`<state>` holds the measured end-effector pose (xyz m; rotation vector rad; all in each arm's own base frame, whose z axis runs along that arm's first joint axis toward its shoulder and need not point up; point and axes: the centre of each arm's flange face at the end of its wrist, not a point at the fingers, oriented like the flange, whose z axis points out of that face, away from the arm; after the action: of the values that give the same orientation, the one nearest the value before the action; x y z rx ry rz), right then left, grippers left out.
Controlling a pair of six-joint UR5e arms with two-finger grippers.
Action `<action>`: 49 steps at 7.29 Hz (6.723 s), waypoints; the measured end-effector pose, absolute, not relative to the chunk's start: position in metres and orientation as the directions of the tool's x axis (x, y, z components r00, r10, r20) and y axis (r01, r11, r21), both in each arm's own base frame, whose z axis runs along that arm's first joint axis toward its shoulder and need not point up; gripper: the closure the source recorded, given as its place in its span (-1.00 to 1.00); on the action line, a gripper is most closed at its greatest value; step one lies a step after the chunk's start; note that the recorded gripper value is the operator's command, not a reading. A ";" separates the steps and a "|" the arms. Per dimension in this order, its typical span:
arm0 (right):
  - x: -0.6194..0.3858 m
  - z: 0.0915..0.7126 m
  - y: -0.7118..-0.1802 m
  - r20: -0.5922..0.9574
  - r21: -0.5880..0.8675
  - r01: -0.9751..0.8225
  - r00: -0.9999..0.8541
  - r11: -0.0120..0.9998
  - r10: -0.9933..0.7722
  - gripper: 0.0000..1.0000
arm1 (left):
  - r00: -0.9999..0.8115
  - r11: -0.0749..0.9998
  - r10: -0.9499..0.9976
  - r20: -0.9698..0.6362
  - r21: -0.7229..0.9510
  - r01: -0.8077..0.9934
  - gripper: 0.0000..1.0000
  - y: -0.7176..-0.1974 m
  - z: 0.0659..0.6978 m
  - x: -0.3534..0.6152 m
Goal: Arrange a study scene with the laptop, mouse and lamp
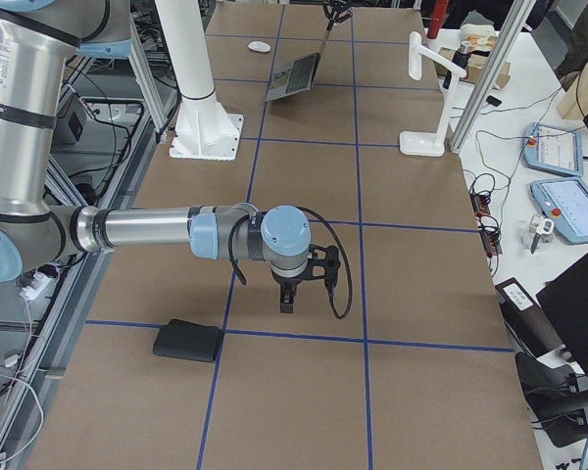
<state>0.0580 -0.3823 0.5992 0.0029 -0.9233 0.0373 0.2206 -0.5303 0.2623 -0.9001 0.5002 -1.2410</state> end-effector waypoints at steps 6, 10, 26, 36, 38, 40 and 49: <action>0.058 0.603 -0.379 0.797 -0.023 -0.034 0.602 0.999 0.039 -0.98 | 0.235 -0.039 -0.946 0.223 -0.797 0.603 1.00 -0.570 0.215 0.299; 0.058 0.603 -0.379 0.797 -0.022 -0.034 0.602 0.999 0.038 -0.98 | 0.226 -0.058 -0.945 0.237 -0.800 0.597 1.00 -0.587 0.209 0.311; 0.065 0.611 -0.366 0.792 -0.014 -0.044 0.609 0.999 0.038 -0.98 | 0.218 -0.002 -0.965 0.147 -0.833 0.553 -0.99 -0.588 0.206 0.329; 0.075 0.617 -0.338 0.735 -0.031 -0.066 0.675 0.997 0.067 -0.98 | 0.252 0.398 -0.917 -0.308 -0.739 0.544 -0.99 -0.512 0.154 0.284; 0.077 0.625 -0.331 0.711 -0.047 -0.068 0.698 0.997 0.082 -0.98 | 0.354 0.574 -0.819 -0.451 -0.643 0.507 -0.99 -0.482 0.157 0.297; 0.079 0.633 -0.323 0.691 -0.060 -0.069 0.717 0.996 0.092 -0.98 | 0.462 0.734 -0.679 -0.571 -0.528 0.426 -0.99 -0.468 0.169 0.297; 0.019 0.750 -0.284 0.843 0.093 0.387 0.459 0.917 -0.279 -0.98 | 0.600 0.901 -0.434 -0.672 -0.330 0.282 -0.99 -0.467 0.209 0.282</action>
<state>0.0189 -0.2838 0.7505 -0.1176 -1.0143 -0.4111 0.2816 -0.4675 0.2089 -0.1982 0.8300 -0.4180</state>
